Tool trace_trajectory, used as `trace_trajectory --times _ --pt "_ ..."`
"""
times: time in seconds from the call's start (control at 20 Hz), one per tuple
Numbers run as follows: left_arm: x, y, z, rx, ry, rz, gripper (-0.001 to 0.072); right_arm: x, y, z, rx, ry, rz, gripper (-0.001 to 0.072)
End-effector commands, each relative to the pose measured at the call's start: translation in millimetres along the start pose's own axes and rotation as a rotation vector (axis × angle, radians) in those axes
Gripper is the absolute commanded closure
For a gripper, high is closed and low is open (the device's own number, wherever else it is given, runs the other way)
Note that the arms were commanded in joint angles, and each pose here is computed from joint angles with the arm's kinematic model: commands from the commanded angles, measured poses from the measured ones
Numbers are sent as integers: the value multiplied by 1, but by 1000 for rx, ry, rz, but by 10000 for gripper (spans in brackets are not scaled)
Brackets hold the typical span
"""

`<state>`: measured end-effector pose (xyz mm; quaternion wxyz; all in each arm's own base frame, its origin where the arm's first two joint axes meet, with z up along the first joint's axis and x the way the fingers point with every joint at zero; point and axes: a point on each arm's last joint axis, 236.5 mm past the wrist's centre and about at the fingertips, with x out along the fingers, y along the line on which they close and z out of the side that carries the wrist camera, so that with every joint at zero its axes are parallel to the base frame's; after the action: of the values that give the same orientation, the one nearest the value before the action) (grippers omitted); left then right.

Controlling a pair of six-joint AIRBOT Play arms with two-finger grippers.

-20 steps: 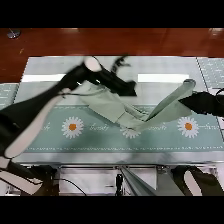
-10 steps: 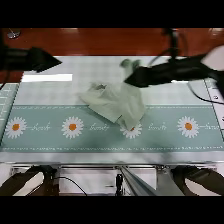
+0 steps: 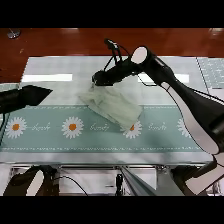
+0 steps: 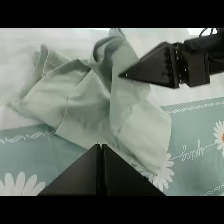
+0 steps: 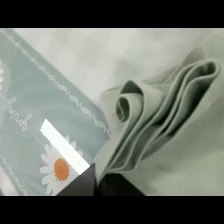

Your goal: Fold the shirts.

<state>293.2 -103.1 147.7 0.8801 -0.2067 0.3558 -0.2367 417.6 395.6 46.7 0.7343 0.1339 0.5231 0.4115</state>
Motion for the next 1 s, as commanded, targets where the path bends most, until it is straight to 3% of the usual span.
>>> trace_trajectory --times 0.0,0.05,0.1,0.15,0.4,0.45,0.5,0.55,0.6,0.65,0.85,0.95 --pt "11 14 -28 -50 49 7 689 20 -9 13 40 -17 -1 676" --pt "13 17 -30 -60 48 12 689 21 -7 17 54 -29 11 636" --pt "15 21 -31 -69 42 20 689 22 -1 20 72 -37 42 297" --pt "17 24 -32 -76 37 26 689 21 3 20 65 -37 65 80" --pt "22 31 -39 -96 46 35 690 -62 -9 1 89 106 87 91" --pt "22 32 -39 -97 47 35 690 -93 -28 -1 112 109 6 115" --pt "22 32 -39 -98 48 35 689 -131 -61 -6 124 94 -181 180" --pt "22 32 -39 -98 48 35 689 -169 -92 -11 135 54 -380 197" --pt "22 32 -39 -98 48 35 689 -208 -112 -22 143 3 -541 168" --pt "22 32 -39 -98 48 35 689 -232 -119 -36 150 -45 -616 73" --pt "23 32 -39 -98 48 35 689 -230 -129 -152 285 -188 -621 72" --pt "23 32 -39 -98 48 35 689 -202 -128 -209 440 -256 -517 73"
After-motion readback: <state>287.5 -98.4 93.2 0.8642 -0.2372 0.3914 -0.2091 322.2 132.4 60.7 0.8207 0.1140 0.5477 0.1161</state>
